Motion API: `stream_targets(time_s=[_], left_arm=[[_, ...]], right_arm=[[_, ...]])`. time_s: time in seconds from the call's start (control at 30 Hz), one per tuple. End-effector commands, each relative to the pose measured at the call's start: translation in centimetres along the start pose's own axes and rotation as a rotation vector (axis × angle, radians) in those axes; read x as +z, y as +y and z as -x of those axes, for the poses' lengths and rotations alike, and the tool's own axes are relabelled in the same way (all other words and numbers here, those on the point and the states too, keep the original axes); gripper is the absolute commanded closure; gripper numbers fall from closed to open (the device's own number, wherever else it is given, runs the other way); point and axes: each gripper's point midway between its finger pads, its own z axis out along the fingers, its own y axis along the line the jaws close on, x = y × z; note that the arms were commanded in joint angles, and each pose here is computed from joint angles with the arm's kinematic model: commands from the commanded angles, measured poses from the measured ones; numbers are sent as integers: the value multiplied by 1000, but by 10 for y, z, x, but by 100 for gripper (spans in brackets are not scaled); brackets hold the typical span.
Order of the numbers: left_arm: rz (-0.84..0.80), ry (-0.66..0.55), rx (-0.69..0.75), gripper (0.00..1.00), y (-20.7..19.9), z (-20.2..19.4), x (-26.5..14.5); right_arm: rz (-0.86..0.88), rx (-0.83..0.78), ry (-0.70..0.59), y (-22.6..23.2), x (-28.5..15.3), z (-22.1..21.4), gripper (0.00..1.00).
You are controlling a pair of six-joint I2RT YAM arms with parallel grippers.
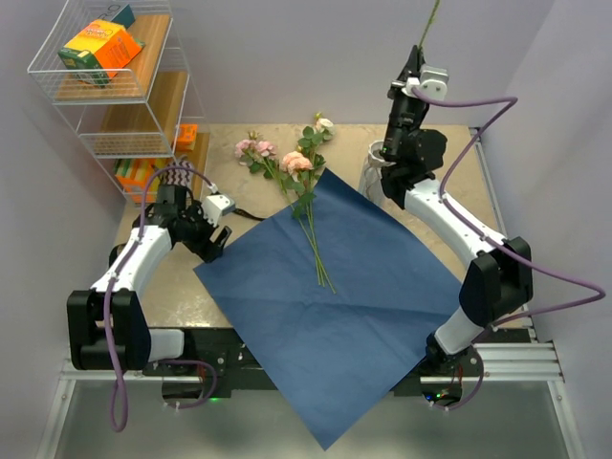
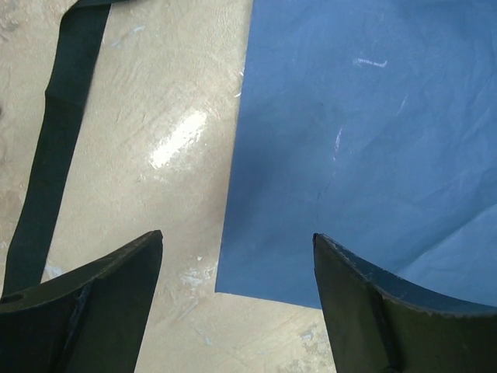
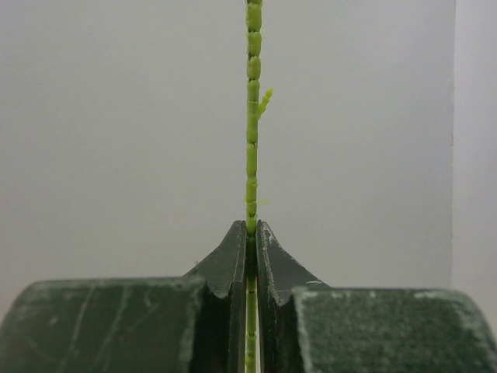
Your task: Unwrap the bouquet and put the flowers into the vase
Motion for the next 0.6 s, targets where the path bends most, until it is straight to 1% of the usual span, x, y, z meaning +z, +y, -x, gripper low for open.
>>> stream_targets(time_s=[0.0,0.17,0.43,0.57], left_arm=[[16,-38,21,17,11,9,-13],[18,-41,10,17,14,7,-15],[11,-45,6,17,12,3,-14],[6,-59,-2,17,11,5,-15]], right_arm=[[-35,71,-58,-7,0,6,100],[-27,83,-12,-2,-8,-18,100],[2,87,46,2,-19,-38,100],[16,86,95,2,-33,-57,100]])
